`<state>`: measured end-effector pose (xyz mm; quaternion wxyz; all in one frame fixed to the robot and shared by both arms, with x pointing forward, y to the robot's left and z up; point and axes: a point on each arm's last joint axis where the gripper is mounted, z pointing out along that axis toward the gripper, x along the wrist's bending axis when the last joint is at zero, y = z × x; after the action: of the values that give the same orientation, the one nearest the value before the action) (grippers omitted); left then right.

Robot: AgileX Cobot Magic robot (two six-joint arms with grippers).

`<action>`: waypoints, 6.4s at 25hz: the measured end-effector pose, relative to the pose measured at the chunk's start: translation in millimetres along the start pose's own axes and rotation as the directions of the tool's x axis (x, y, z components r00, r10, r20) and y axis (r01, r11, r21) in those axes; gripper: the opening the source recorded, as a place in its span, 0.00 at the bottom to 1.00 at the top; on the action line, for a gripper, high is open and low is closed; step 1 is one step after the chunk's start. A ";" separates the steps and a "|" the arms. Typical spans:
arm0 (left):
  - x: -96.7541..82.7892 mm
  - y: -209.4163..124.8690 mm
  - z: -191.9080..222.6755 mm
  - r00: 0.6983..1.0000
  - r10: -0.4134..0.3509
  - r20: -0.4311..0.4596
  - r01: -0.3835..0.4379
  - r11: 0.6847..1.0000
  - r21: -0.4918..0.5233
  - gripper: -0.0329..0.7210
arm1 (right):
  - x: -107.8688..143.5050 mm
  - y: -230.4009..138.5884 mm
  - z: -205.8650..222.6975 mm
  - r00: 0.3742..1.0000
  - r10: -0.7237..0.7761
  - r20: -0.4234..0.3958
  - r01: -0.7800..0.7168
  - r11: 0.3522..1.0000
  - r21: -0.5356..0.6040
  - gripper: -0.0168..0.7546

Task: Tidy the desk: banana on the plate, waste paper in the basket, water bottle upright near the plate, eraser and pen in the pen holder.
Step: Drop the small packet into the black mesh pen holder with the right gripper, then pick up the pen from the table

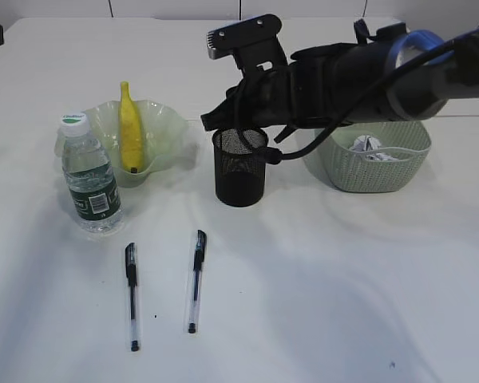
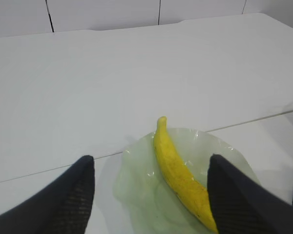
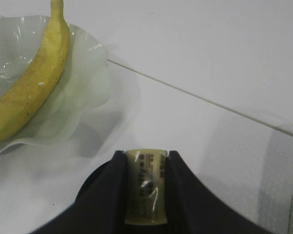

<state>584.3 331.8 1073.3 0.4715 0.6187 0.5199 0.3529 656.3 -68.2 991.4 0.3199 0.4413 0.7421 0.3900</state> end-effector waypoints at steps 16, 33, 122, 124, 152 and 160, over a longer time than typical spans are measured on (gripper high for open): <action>-0.1 0.0 0.0 1.000 -0.002 0.001 0.002 1.000 0.000 0.71 | 3.3 -18.9 15.7 1.000 -0.008 -0.002 0.008 0.999 0.050 0.23; -0.1 0.0 0.0 1.000 -0.002 0.001 0.002 1.000 0.000 0.71 | 3.2 -18.5 15.7 0.998 -0.058 -0.003 0.058 0.997 0.045 0.29; -4.1 3.0 -0.1 0.998 -0.047 0.046 0.049 0.998 -0.031 0.71 | -3.6 3.7 14.2 0.997 -0.040 0.061 0.040 0.999 0.002 0.34; -4.5 3.2 -0.1 0.998 -0.047 0.051 0.049 0.998 -0.032 0.71 | -3.6 3.7 14.2 0.997 -0.038 0.060 0.038 0.999 0.002 0.34; -16.8 6.9 -1.8 0.982 -0.040 0.187 0.053 0.996 -0.067 0.71 | -5.5 18.7 2.5 0.999 -0.008 0.054 0.010 0.999 -0.042 0.34; -17.7 7.1 -2.0 0.980 -0.037 0.197 0.052 0.996 -0.068 0.71 | -5.5 18.7 2.5 0.998 -0.042 0.055 0.045 0.998 -0.040 0.34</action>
<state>581.0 314.8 1081.6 0.5506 0.6210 0.4714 0.2984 668.2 -66.8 1007.0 0.3574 0.4288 0.7344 0.3861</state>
